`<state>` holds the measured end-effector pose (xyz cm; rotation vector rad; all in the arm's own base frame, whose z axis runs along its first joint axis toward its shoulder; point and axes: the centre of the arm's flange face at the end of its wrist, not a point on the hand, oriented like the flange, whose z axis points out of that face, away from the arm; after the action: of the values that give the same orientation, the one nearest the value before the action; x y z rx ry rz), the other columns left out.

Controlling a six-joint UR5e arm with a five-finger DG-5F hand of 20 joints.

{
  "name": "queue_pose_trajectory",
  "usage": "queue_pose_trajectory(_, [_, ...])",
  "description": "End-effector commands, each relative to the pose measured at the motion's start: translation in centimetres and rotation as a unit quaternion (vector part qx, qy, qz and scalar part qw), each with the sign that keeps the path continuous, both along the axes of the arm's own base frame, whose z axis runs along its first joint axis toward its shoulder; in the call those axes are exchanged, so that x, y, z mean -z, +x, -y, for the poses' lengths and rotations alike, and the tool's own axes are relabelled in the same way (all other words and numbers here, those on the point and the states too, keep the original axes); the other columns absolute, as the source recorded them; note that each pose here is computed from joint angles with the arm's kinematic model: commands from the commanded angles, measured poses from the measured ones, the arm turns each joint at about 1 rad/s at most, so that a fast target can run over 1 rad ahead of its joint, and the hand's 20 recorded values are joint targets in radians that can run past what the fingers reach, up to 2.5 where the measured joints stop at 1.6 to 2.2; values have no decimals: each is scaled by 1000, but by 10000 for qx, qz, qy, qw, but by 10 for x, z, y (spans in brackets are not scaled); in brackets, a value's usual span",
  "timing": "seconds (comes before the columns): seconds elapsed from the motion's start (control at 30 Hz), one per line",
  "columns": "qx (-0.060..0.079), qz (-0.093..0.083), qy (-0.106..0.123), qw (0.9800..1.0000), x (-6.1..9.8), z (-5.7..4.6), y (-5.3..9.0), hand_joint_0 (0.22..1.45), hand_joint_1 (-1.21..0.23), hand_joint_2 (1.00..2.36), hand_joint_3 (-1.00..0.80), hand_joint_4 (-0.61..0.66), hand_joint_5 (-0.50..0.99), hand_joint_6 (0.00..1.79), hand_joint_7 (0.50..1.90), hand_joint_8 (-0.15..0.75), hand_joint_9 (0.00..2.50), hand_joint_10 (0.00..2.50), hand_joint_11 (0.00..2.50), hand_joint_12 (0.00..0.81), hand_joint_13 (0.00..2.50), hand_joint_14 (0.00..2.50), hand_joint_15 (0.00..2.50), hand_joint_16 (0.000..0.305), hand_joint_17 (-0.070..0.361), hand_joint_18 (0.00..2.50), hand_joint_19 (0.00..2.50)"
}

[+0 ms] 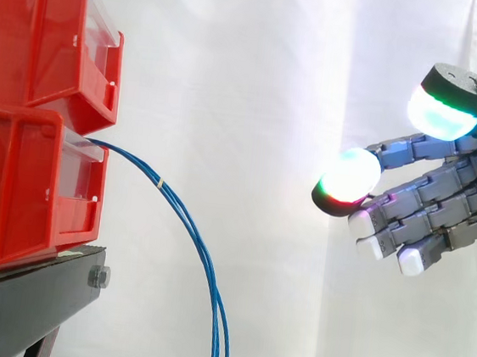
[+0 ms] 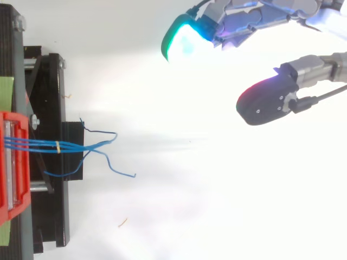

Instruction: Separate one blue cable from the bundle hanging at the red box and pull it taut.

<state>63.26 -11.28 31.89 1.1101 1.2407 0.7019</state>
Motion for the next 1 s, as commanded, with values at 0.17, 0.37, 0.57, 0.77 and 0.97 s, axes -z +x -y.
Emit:
queue_pose_trajectory(0.17, [-17,-37,-36,10000,11,-8,7,509,-591,1000,-500,188,-208,502,858,281,596,14,439,372,564,11,307,54,121,534,562])
queue_pose_trajectory(0.37, [-25,-70,-46,10000,24,-11,18,510,-594,1000,-500,189,-208,503,857,282,596,12,450,371,563,11,307,54,121,535,562])
queue_pose_trajectory(0.57, [-50,-103,53,9999,43,-13,39,511,-598,1000,-500,191,-208,503,861,281,598,12,443,371,564,11,308,54,121,537,562])
queue_pose_trajectory(0.77, [-81,-23,184,9998,47,-17,46,511,-598,1000,-500,191,-207,503,859,282,600,12,452,371,564,11,307,54,121,536,562])
queue_pose_trajectory(0.97, [-90,37,191,9998,47,-17,48,511,-598,1000,-500,193,-207,503,855,282,601,12,452,371,562,11,307,54,121,536,562])
